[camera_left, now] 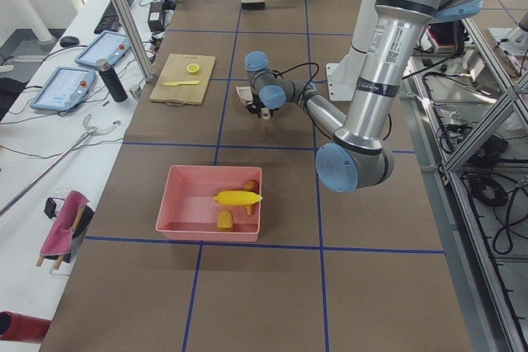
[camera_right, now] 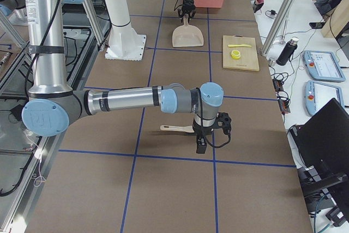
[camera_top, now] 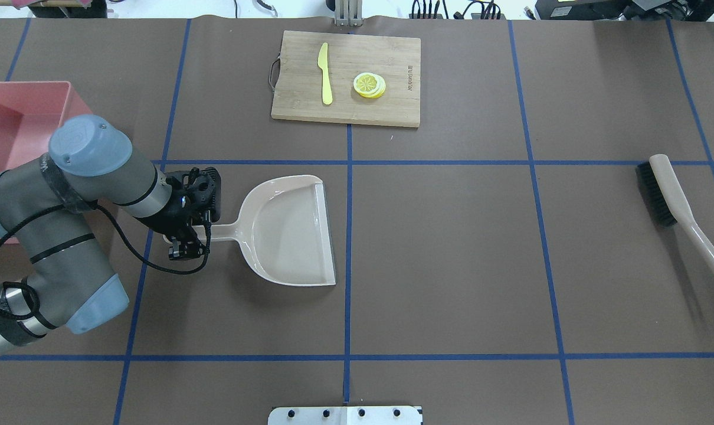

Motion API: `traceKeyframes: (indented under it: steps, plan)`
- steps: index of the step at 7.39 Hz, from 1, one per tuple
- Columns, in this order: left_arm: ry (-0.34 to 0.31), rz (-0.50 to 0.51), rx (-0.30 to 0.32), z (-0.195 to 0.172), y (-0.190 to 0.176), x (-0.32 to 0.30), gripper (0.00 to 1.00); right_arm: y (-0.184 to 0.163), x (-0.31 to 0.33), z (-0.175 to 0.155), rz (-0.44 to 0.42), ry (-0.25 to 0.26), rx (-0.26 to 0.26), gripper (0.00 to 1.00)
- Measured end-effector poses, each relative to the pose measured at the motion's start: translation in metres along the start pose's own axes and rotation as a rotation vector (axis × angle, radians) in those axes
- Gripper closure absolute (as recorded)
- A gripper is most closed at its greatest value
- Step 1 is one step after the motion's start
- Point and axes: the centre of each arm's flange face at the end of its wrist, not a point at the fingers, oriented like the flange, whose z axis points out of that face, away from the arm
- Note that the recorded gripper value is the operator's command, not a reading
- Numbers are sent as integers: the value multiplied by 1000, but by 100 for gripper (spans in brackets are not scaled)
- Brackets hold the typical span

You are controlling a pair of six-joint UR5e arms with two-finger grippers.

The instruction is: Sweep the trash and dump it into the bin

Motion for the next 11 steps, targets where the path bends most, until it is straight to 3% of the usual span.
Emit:
traceKeyframes:
  steps: [2, 4, 7, 9, 11]
  plan:
    - [-21, -17, 18, -18, 1, -8, 2, 15, 16, -3, 28, -45, 9, 0]
    - [-77, -85, 62, -66, 10, -32, 2, 18, 18, -10, 26, -45, 24, 0]
    - [-201, -458, 167, -163, 33, -58, 2, 19, 16, -13, 26, -46, 31, 0]
    - [-308, -697, 128, -226, 91, -102, 2, 19, 16, -13, 27, -47, 30, 0]
    - [-245, -963, 45, -264, 152, -126, 2, 19, 17, -12, 30, -46, 29, 0]
